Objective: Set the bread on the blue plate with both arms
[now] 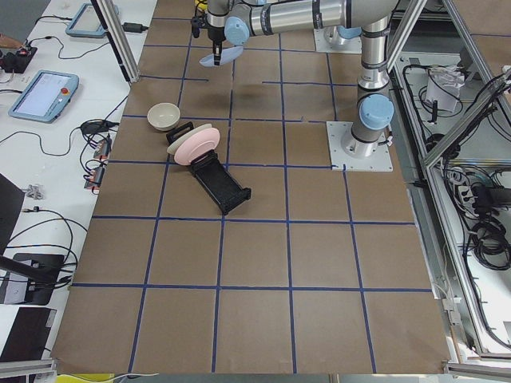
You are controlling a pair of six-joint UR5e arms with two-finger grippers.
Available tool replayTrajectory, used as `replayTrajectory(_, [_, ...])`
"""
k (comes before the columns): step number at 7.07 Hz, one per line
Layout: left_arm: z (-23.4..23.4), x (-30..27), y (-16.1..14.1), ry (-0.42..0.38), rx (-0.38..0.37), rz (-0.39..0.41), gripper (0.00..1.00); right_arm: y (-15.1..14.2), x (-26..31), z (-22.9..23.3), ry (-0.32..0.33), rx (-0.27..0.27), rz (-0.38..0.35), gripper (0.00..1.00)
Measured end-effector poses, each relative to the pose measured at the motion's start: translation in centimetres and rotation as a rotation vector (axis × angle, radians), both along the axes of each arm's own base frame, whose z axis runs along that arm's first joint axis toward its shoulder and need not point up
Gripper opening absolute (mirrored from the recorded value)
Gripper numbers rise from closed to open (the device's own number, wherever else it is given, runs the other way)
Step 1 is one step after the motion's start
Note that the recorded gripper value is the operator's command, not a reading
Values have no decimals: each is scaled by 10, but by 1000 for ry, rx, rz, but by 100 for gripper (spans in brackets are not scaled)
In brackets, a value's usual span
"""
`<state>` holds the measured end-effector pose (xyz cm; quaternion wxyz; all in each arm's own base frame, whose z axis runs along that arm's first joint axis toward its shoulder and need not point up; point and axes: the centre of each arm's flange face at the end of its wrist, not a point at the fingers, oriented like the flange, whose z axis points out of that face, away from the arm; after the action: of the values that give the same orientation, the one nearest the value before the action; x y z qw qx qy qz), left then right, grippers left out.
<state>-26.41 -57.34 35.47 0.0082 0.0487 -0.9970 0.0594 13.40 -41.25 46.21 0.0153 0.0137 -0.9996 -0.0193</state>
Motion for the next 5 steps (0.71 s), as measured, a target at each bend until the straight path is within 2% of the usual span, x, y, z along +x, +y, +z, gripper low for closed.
replayTrajectory(2, [-15, -29, 14, -45, -7, 36, 1, -20, 6, 9, 0, -45, 1, 7])
replayTrajectory(4, [-31, -51, 21, -58, -10, 81, 1, -27, 3, 6, 18, -58, 56, 7])
replayTrajectory(5, [-41, -60, 23, -74, -9, 96, 20, -27, 2, 5, 30, -57, 76, 7])
